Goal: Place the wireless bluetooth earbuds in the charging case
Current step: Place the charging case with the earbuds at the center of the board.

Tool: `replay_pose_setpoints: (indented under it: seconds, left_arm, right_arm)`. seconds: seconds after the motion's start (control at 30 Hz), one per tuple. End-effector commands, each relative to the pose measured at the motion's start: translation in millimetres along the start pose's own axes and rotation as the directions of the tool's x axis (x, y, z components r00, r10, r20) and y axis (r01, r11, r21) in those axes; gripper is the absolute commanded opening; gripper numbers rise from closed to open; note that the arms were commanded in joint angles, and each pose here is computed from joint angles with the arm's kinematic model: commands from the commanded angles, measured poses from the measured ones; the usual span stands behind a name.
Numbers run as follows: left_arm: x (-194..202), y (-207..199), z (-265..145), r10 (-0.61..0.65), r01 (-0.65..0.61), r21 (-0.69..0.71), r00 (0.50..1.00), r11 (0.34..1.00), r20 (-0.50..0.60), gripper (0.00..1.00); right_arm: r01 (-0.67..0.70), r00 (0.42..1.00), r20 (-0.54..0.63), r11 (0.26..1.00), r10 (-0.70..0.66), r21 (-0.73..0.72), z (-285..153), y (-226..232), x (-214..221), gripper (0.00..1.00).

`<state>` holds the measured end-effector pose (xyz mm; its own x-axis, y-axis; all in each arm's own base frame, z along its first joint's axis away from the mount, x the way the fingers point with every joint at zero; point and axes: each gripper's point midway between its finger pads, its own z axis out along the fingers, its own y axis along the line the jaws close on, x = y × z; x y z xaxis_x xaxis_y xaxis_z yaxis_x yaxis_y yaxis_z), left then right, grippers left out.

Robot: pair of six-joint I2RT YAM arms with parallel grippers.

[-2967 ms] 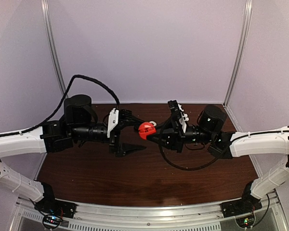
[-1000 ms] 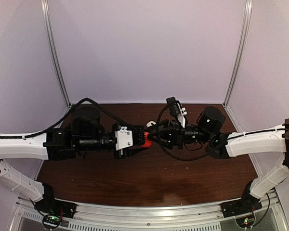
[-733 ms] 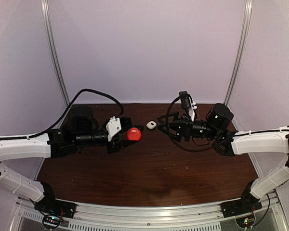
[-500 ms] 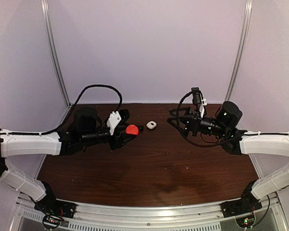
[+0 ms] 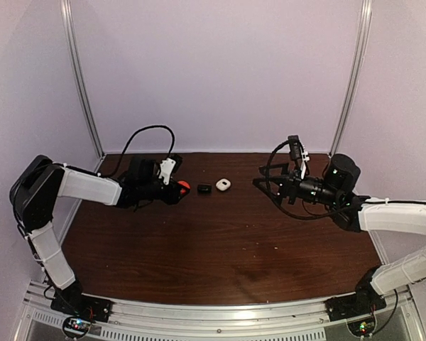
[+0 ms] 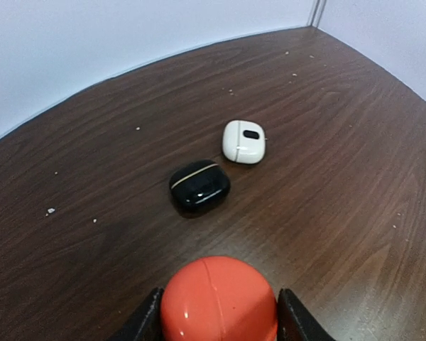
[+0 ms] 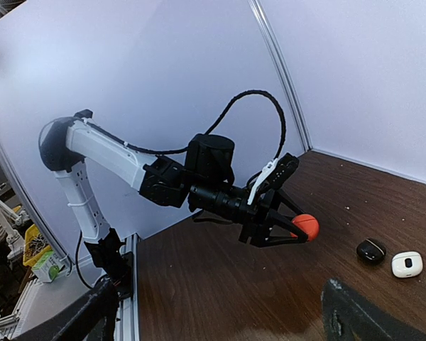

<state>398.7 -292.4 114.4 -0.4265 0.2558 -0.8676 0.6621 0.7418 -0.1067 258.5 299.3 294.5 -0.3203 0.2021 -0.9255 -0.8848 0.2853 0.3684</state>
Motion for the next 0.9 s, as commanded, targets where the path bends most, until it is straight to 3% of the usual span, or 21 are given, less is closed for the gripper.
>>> replay_pose_setpoints:
  seconds: [0.0,0.1,0.57,0.73,0.87]
  left_arm:
    - [-3.9,20.7,21.9,-0.082,0.082,-0.013,0.997,0.997,-0.015,0.24]
    - [9.1,34.5,40.9,-0.123,0.120,-0.045,0.989,0.992,-0.086,0.24]
    - [32.8,72.3,94.7,-0.228,0.213,-0.098,0.954,0.972,-0.197,0.28]
    - [44.0,76.4,104.7,-0.259,0.244,-0.089,0.934,0.966,-0.247,0.36]
    - [42.4,77.1,100.9,-0.259,0.241,-0.098,0.931,0.965,-0.257,0.56]
  right_arm:
    - [0.019,1.000,0.021,1.000,-0.019,0.019,-4.5,-1.3,-6.4,1.00]
    - [0.018,1.000,0.016,1.000,-0.019,0.022,-3.9,-2.3,-5.6,1.00]
    - [0.001,1.000,-0.014,0.999,0.000,0.050,0.6,-11.7,0.3,1.00]
    - [0.002,1.000,-0.021,0.997,0.000,0.082,1.1,-17.7,0.4,1.00]
    - [0.005,1.000,-0.025,0.995,-0.003,0.095,0.2,-20.8,-1.3,1.00]
